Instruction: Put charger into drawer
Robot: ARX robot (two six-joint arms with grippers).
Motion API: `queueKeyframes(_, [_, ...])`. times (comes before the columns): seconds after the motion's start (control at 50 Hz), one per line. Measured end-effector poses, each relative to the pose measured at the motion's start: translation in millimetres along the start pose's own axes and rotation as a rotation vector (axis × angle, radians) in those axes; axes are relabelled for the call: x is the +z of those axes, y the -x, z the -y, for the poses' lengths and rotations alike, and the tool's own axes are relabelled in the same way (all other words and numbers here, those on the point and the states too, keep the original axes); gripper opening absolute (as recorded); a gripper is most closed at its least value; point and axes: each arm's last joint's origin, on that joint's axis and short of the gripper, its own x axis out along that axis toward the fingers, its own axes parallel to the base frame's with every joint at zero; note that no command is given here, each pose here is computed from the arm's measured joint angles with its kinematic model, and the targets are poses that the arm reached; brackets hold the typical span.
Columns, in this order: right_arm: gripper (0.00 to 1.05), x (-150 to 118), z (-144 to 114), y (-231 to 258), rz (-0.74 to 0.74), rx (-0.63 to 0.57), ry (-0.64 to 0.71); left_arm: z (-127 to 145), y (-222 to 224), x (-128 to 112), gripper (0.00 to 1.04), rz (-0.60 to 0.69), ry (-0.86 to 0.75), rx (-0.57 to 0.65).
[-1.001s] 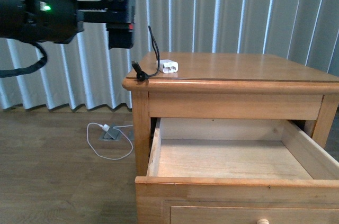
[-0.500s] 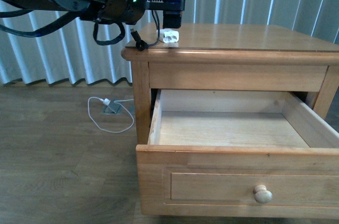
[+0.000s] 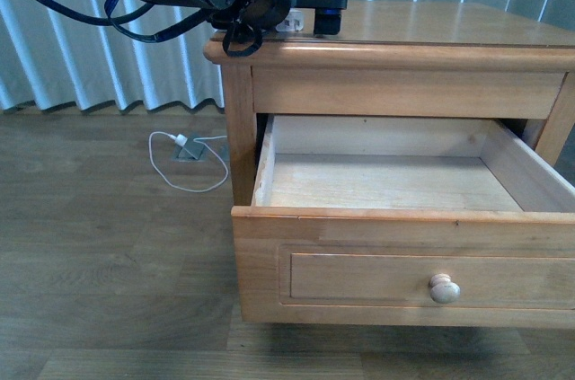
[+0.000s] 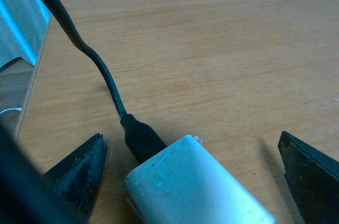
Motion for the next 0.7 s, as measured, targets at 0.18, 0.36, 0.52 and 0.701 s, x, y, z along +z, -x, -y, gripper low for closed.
queueKeyframes(0.18, [0.96, 0.0, 0.0, 0.0, 0.0, 0.0, 0.0, 4.0, 0.3, 0.1, 0.86, -0.041, -0.02, -0.025])
queueKeyframes(0.36, [0.96, 0.0, 0.0, 0.0, 0.0, 0.0, 0.0, 8.8, 1.2, 1.4, 0.55, -0.042, -0.035, -0.037])
queueKeyframes(0.52, [0.96, 0.0, 0.0, 0.0, 0.0, 0.0, 0.0, 5.0, 9.8, 1.1, 0.55, -0.022, -0.041, -0.039])
queueKeyframes(0.701, [0.96, 0.0, 0.0, 0.0, 0.0, 0.0, 0.0, 3.3, 42.0, 9.7, 0.54, 0.009, -0.06, -0.111])
